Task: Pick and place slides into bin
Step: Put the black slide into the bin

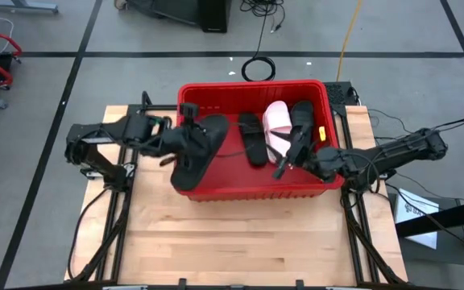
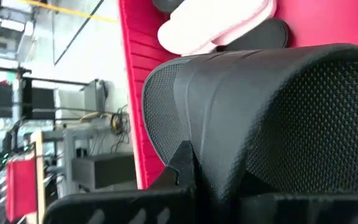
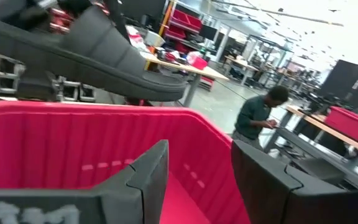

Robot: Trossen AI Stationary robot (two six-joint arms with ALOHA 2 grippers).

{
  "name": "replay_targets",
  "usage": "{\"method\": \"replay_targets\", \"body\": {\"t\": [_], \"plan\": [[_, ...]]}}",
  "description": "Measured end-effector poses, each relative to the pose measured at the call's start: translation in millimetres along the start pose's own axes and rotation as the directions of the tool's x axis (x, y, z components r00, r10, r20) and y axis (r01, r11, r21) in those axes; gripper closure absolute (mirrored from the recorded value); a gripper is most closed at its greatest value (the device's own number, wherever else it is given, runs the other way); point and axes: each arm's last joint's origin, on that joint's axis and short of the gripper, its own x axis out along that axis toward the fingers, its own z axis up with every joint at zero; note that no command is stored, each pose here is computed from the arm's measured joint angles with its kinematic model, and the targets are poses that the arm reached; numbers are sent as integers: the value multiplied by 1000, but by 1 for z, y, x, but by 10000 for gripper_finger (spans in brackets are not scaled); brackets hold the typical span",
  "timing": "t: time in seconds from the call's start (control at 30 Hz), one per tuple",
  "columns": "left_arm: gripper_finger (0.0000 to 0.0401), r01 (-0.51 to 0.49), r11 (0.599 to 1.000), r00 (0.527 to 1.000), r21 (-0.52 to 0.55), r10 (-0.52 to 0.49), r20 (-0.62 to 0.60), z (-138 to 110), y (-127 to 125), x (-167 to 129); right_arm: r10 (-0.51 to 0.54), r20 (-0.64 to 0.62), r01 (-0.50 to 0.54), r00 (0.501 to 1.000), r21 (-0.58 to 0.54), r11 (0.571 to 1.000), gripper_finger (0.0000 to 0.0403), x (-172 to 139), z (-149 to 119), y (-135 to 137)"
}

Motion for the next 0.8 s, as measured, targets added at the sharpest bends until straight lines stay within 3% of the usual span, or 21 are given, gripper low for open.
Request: {"method": "replay_targets", "body": {"t": [0.27, 0.43, 0.67, 0.8], "plan": [[400, 51, 998, 991, -20, -49, 122, -11, 41, 21, -29, -34, 28, 999, -24, 999, 238, 0, -2, -13], [400, 81, 996, 988, -40, -75, 137, -26, 59, 52, -48, -48, 46, 998, -32, 998, 238, 3, -4, -18], [400, 132, 984, 982, -122, -113, 154, -56, 65, 105, -94, -64, 91, 993, -44, 995, 238, 10, -7, -26], [401, 168, 976, 963, -141, -131, 237, -62, 61, 119, -75, -62, 73, 995, -48, 996, 238, 13, -8, -35]]}}
